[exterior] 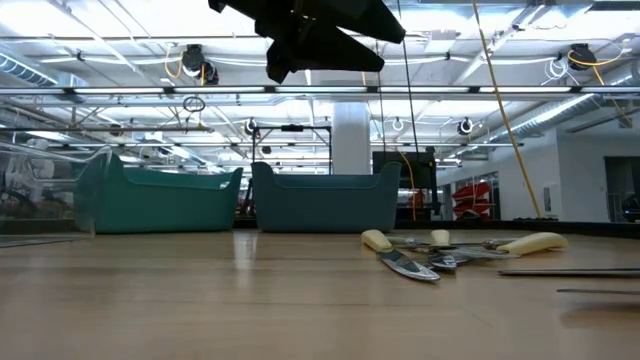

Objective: Sort silverware by color (type)
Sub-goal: Put the blue table knife into the blue bin

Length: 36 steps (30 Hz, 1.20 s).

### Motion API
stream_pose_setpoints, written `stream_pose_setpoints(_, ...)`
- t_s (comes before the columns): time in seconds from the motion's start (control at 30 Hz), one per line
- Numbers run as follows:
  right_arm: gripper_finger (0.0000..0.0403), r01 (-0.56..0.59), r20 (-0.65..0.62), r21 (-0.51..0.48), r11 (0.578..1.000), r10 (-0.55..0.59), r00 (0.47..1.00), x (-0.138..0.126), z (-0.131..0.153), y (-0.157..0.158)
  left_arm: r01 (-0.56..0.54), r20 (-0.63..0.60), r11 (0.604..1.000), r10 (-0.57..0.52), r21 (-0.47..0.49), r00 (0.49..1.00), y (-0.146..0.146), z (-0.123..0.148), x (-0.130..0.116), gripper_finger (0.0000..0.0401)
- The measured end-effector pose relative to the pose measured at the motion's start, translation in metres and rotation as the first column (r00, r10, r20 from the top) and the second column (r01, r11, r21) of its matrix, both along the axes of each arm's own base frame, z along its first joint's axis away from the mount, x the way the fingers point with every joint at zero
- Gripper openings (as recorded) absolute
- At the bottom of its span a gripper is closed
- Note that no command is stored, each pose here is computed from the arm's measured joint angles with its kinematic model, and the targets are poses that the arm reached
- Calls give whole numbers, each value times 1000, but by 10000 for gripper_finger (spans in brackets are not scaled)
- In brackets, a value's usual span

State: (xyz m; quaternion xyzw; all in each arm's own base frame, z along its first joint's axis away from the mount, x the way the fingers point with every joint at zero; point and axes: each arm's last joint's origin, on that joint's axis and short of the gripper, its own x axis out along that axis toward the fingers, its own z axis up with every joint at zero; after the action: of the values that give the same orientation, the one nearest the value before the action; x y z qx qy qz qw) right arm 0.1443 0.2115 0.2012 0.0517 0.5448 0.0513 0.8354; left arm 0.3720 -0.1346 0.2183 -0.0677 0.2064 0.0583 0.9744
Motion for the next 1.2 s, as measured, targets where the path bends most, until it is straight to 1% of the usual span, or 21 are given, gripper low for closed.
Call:
stream_pose_setpoints(0.17,173,-19,-25,-33,999,18,1000,-7,-10,40,-16,38,1000,17,-24,999,-5,-6,4,202)
stream_pose_setpoints(0.27,173,3,-51,-66,998,-6,999,-9,-16,57,-18,37,1000,19,-23,999,-7,-12,6,202)
stream_pose_setpoints(0.33,173,23,-76,-98,995,-30,997,-10,-23,65,-22,63,999,25,-40,998,-8,-15,10,202)
stream_pose_setpoints(0.47,173,80,-120,-182,980,-103,987,-13,-40,70,-21,63,999,23,-31,998,-9,-21,13,202)
stream_pose_setpoints(0.63,173,124,-132,-220,967,-156,979,-12,-56,73,-15,74,999,18,-38,997,-12,-23,14,202)
stream_pose_setpoints(0.73,169,152,-134,-218,964,-184,974,-12,-61,75,-10,85,999,13,-43,996,-14,-23,14,202)
stream_pose_setpoints(0.87,140,177,-152,-210,962,-211,966,-12,-66,77,-2,112,999,7,-43,994,-16,-20,14,202)
stream_pose_setpoints(1.1,57,187,-152,-203,961,-220,964,-11,-70,78,3,118,999,1,-32,993,-16,-20,15,202)
stream_pose_setpoints(1.13,49,187,-151,-204,961,-220,964,-11,-70,78,3,116,1000,1,-30,993,-16,-20,15,202)
stream_pose_setpoints(1.2,49,190,-136,-209,959,-220,966,-11,-70,78,3,114,1000,0,-28,993,-16,-20,14,202)
